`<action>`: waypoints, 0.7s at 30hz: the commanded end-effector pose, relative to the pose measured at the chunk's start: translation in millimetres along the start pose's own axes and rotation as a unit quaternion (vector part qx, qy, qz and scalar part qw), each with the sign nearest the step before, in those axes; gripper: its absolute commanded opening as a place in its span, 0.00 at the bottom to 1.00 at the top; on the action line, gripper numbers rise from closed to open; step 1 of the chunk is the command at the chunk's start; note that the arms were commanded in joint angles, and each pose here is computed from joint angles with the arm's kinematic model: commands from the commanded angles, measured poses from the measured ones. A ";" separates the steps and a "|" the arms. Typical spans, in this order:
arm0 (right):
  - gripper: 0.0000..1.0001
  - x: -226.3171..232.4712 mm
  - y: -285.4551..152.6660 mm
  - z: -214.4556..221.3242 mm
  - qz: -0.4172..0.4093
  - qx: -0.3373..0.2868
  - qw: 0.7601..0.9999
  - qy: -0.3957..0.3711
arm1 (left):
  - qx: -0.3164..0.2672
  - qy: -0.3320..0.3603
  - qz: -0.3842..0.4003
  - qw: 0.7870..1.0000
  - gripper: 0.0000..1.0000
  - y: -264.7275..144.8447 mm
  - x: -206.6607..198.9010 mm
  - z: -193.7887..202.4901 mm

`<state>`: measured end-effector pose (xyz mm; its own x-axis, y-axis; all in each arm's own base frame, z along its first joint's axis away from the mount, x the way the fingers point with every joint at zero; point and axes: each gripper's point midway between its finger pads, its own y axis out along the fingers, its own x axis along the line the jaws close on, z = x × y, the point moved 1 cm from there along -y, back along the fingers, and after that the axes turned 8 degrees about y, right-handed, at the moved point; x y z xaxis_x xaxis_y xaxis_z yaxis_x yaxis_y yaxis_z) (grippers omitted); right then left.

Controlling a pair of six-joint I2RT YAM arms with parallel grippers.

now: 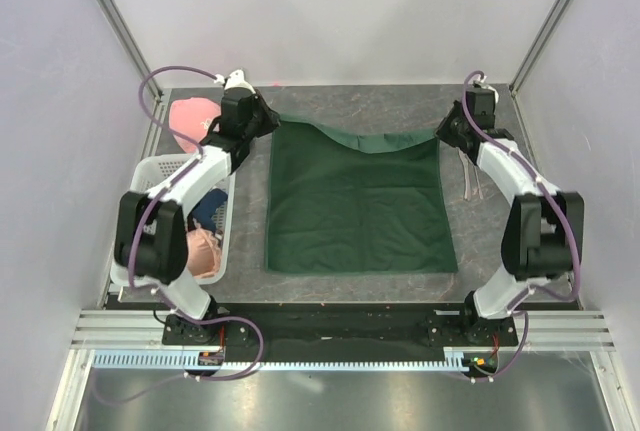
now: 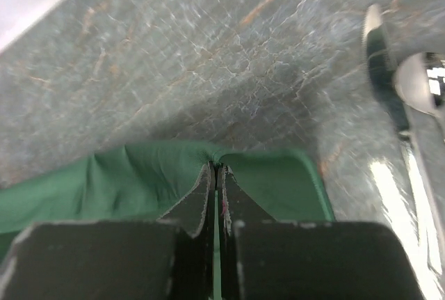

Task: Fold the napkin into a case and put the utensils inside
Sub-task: Fold and flatten the napkin at the center of the board.

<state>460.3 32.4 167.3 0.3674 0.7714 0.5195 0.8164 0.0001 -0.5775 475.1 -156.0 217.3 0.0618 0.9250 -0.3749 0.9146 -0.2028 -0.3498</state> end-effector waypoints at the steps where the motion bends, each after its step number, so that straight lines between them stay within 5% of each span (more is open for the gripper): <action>1: 0.00 30.8 18.9 -17.2 -0.063 -0.007 0.998 -0.005 | -0.019 -0.032 0.047 0.998 0.02 15.3 -12.5 -18.5; 9: 0.00 8.0 -14.9 5.3 -0.023 0.038 0.999 -0.004 | 0.057 -0.062 -0.003 0.996 0.02 -16.7 7.2 15.9; 21: 0.00 -57.2 -112.0 81.1 0.049 0.133 0.990 -0.008 | 0.142 -0.091 -0.009 0.986 0.02 -133.4 24.6 76.8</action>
<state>361.2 36.3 174.9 0.3868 0.7849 0.4842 0.7322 0.0578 -0.6787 369.1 -132.7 204.6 -0.0207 0.8854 -0.4644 0.8197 -0.2509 -0.5149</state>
